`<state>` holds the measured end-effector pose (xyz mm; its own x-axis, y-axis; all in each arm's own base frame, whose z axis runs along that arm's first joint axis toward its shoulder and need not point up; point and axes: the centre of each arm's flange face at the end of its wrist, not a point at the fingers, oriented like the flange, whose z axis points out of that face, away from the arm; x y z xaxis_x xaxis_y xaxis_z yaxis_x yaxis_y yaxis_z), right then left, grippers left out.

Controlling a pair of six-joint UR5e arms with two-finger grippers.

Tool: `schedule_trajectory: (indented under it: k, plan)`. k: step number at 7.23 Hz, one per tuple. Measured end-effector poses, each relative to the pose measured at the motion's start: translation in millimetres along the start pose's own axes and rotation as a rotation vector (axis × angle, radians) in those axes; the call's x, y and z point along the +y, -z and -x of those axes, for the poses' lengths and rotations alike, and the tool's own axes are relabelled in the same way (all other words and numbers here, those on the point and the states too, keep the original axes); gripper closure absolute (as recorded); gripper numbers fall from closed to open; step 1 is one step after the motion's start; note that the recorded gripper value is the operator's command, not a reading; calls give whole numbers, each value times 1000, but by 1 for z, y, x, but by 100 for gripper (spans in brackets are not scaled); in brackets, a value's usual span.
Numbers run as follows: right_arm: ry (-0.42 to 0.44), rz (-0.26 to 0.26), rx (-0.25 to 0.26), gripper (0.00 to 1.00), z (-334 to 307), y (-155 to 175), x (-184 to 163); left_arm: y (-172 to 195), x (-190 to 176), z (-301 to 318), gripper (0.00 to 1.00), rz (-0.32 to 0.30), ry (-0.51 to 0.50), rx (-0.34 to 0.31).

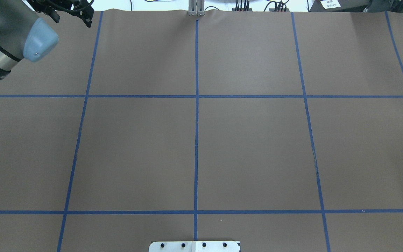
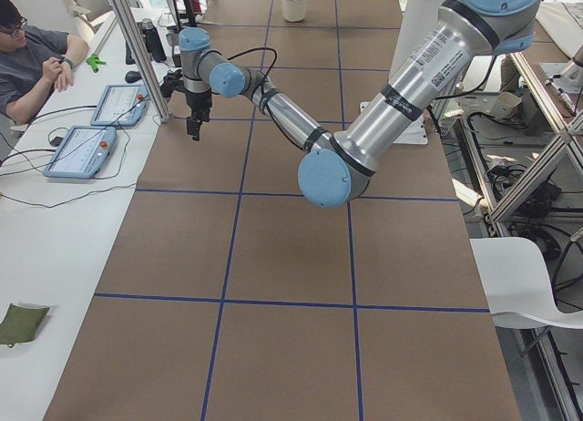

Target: Left arm hands cup to right arm to dump lemon

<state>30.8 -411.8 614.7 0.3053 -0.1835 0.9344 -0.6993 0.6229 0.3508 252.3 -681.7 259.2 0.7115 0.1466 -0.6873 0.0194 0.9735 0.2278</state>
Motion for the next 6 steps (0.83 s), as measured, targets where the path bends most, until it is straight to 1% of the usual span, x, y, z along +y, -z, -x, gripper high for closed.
schedule_trajectory:
  k: [2, 3, 4, 5, 6]
  plan:
    - [171, 67, 72, 84, 21, -65, -25, -4, 1, -1, 0, 29, 16, 26]
    - [255, 89, 107, 84, 34, -100, -32, -5, 2, -1, 0, 40, 21, 38]
    - [357, 93, 161, 84, 45, -134, -28, -5, 2, -2, 0, 46, 24, 47]
    - [470, 82, 230, 83, 56, -167, -17, -5, 2, -2, 0, 52, 25, 57]
    - [563, 72, 294, 83, 77, -202, -5, -5, 3, -3, 0, 55, 30, 62]
